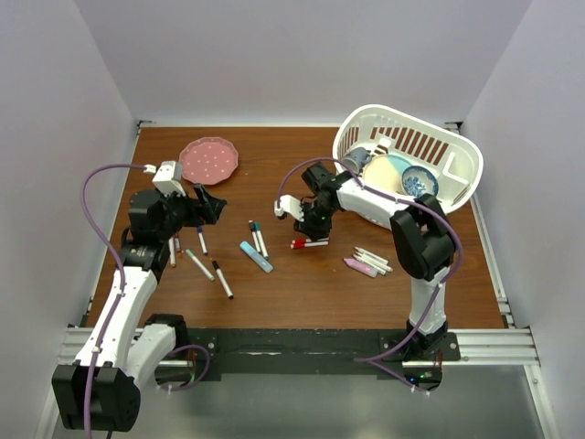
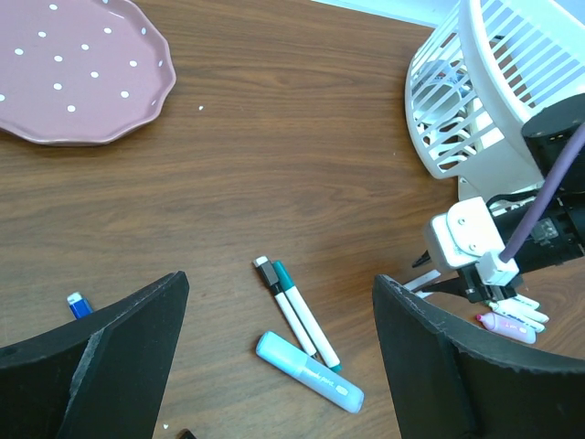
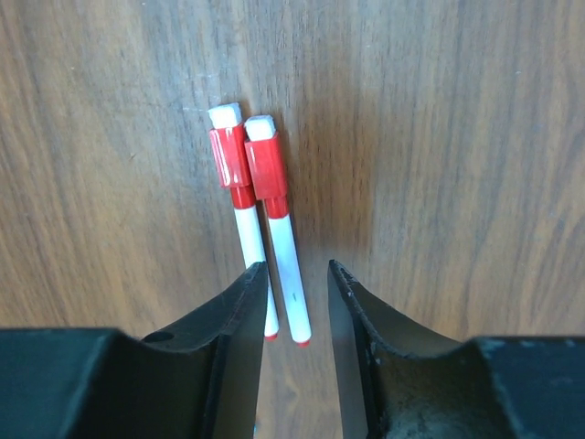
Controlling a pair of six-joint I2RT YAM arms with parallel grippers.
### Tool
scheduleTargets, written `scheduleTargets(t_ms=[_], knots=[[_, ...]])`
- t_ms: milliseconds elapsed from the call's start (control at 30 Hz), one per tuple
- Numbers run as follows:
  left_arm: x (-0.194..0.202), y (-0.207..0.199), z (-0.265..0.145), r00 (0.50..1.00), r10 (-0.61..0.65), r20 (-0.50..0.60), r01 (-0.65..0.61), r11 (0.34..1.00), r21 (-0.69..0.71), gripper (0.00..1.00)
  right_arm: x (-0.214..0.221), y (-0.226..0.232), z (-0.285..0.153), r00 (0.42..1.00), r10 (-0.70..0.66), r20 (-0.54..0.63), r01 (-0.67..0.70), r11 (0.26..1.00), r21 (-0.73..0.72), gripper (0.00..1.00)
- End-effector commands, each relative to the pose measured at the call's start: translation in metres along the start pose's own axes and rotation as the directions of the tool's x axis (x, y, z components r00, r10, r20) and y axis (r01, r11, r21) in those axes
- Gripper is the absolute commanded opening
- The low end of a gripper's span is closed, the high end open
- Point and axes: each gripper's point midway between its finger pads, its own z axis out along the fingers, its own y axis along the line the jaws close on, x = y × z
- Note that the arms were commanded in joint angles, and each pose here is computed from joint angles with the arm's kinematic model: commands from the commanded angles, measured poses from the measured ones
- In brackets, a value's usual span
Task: Open the pen caps
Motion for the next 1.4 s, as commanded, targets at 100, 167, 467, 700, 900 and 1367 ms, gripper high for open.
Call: scheduleTargets(t_ms=[100,167,467,700,900,1367], knots=[[-0.011,-0.006,-0.002,0.999,0.038,0.038,-0.039,0.999,0.026,0.87,0.004,-0.002,0.01,1.0,0.007,-0.028,-0.008,1.0,-0.006,0.34],[-0.011,-0.007,-0.002,0.998,0.039,0.039,-0.04,0.999,0.027,0.87,0.005,0.0,0.012,0.999,0.001,-0.035,-0.001,1.0,-0.007,0.33],[-0.002,-0.016,0.004,1.0,0.0,0.007,-0.001,0.995,0.095,0.93,0.015,0.015,0.03,0.997,0.004,-0.082,-0.005,1.0,-0.022,0.12],[0.028,-0.041,0.017,0.982,-0.151,-0.112,0.177,0.943,0.282,1.0,-0.004,0.006,0.018,0.987,0.162,-0.003,-0.161,0.984,0.073,0.0],[0.07,-0.043,0.021,0.869,-0.47,-0.152,0.494,0.826,0.272,0.95,-0.055,0.015,-0.032,0.921,0.28,0.273,-0.308,0.949,0.065,0.0],[0.069,-0.134,0.061,0.772,-0.625,-0.118,0.629,0.723,0.286,0.86,-0.094,0.051,-0.085,0.613,0.511,0.602,-0.524,0.834,-0.174,0.0]])
